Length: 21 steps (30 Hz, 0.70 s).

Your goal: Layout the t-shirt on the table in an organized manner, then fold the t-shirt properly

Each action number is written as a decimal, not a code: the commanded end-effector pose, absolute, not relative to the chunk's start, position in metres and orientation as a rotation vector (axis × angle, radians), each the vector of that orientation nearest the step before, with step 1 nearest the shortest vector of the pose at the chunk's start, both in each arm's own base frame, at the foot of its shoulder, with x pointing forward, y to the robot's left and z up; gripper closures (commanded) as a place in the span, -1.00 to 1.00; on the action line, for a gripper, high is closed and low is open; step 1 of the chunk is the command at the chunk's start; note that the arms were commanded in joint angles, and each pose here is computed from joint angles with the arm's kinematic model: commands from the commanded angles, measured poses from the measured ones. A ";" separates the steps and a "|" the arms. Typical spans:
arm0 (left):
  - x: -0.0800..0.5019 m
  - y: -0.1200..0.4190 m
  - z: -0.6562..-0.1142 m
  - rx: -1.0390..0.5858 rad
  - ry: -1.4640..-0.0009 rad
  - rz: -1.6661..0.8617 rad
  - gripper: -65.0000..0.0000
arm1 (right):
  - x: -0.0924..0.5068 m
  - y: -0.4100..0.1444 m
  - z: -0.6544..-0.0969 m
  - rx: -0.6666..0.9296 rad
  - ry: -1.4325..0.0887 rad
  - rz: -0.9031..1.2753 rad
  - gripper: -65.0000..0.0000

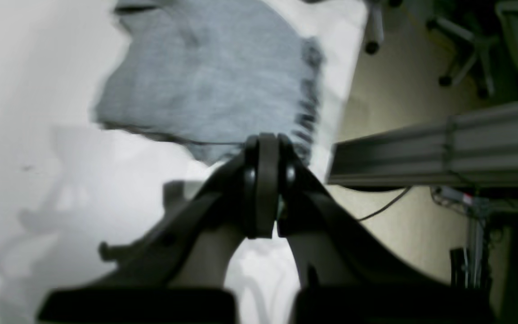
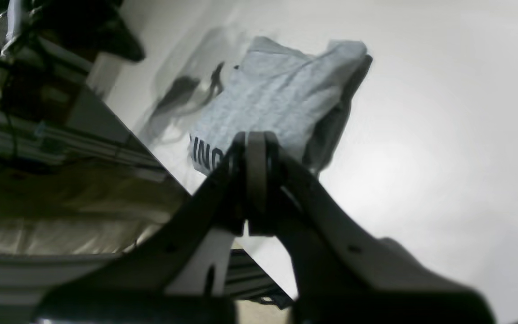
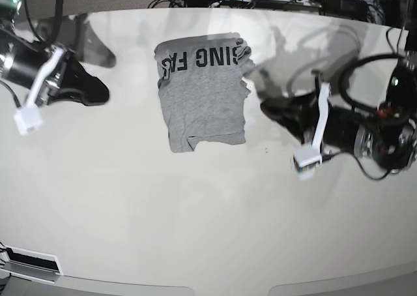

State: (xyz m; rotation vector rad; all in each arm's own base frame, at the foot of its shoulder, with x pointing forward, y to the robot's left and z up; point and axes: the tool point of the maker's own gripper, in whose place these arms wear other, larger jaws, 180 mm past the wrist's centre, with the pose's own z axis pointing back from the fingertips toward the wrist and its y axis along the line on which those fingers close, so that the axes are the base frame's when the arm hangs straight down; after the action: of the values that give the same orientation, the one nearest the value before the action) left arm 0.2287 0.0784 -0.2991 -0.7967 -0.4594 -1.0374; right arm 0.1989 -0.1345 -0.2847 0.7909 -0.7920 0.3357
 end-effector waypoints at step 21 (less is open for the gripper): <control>0.000 0.132 -0.307 -0.834 -0.098 -0.662 1.00 | 0.036 -0.160 -0.301 0.653 -0.464 0.089 1.00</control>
State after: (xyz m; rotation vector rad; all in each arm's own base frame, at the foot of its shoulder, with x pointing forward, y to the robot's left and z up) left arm -0.0009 0.1345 -0.3121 -0.8186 -0.0870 -0.6553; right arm 0.0353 -0.1609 -0.3071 0.6453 -0.4484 0.0814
